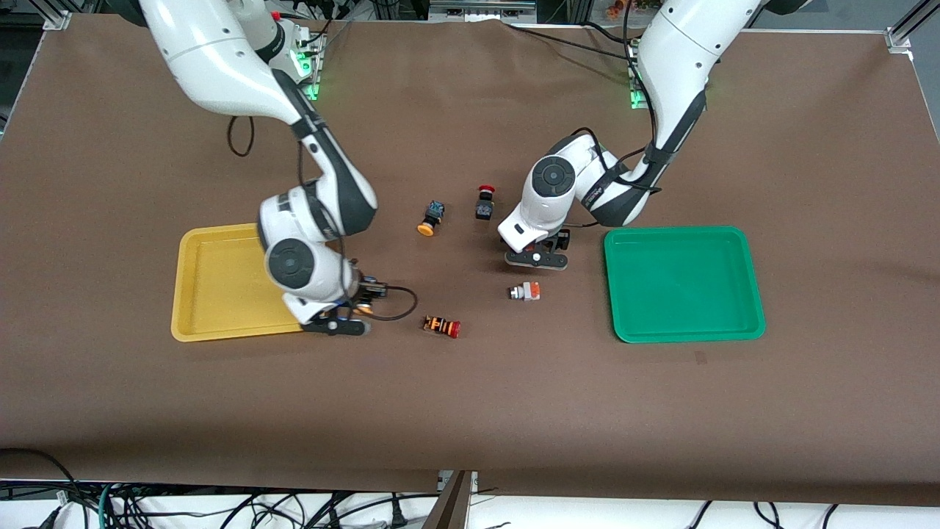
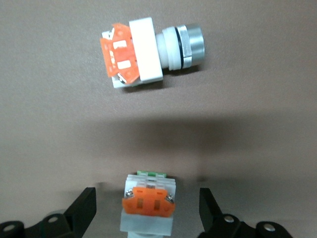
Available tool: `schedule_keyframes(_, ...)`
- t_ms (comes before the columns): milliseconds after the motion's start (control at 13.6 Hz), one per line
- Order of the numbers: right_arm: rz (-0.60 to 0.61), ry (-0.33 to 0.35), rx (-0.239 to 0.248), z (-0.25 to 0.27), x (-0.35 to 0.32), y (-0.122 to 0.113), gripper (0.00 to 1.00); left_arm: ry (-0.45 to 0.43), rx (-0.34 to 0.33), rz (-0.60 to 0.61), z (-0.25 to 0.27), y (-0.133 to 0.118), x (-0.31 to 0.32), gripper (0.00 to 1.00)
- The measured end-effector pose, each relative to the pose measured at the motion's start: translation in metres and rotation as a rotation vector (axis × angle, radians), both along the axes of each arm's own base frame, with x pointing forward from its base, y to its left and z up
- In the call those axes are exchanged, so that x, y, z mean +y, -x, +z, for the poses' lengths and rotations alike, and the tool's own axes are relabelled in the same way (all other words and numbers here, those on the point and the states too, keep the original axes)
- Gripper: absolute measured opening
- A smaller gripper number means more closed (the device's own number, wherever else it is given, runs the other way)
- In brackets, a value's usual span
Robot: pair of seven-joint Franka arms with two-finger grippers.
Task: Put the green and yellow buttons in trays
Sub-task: 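Carry the yellow button to the yellow tray while the left gripper carries its button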
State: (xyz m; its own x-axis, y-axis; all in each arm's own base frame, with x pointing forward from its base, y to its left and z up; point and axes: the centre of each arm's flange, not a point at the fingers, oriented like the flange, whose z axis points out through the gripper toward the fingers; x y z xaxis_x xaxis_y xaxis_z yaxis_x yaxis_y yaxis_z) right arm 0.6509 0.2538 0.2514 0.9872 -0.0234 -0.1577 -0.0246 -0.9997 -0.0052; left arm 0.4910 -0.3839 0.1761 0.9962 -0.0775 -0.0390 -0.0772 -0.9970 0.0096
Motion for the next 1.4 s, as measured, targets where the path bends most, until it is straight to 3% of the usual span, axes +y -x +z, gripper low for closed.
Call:
schedule_keyframes(73, 0.036, 0.018, 0.015, 0.009, -0.025, -0.004, 0.44, -0.001, 0.0, 0.011, 0.0, 0.001, -0.001, 0.88)
schedule_keyframes(367, 0.123, 0.069, 0.055, 0.019, -0.126, -0.005, 0.44, -0.052, 0.038, 0.037, 0.001, 0.002, 0.002, 0.41)
schedule_keyframes(955, 0.152, 0.079, 0.165, -0.014, -0.255, 0.023, 0.44, -0.135, 0.034, 0.09, 0.069, -0.023, 0.027, 0.41)
schedule_keyframes(1396, 0.145, 0.076, 0.179, -0.042, -0.271, 0.043, 0.44, -0.175, 0.161, 0.05, 0.137, -0.079, 0.113, 0.41)
